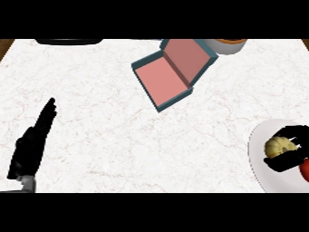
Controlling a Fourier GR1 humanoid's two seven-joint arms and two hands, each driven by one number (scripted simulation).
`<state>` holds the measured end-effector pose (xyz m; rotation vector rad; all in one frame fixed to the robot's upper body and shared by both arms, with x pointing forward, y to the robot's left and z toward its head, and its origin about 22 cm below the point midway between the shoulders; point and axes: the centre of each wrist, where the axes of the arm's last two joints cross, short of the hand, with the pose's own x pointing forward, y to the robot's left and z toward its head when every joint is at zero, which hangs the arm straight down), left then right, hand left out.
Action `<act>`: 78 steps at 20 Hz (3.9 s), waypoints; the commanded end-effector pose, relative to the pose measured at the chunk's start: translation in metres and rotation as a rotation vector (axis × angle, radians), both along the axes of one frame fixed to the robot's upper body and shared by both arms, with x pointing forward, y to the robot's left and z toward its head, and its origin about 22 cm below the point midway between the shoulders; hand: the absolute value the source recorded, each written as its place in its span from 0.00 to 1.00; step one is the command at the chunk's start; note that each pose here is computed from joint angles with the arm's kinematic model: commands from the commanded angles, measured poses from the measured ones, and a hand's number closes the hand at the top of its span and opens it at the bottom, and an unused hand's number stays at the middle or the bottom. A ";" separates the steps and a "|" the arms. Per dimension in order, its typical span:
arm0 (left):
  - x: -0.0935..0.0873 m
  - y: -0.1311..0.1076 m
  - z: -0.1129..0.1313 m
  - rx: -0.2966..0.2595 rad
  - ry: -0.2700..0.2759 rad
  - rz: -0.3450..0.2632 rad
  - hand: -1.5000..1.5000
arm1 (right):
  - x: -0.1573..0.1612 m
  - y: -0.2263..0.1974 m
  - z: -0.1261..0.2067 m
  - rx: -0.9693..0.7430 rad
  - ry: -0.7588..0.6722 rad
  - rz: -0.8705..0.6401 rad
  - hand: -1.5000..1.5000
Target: Pick the squash from the plate and place it in the cardboard box
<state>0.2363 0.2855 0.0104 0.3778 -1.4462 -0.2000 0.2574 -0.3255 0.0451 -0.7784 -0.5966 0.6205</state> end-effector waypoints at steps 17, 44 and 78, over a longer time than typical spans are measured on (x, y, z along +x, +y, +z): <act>-0.007 0.009 -0.002 -0.006 -0.005 0.009 0.50 | 0.059 0.009 0.052 -0.388 -0.472 0.403 1.00; 0.005 0.004 -0.010 0.029 -0.020 -0.010 0.50 | 0.142 0.179 0.200 0.092 -0.860 0.586 1.00; 0.012 -0.009 0.003 -0.009 -0.007 -0.036 0.50 | 0.215 0.178 0.117 0.560 -1.078 0.097 0.00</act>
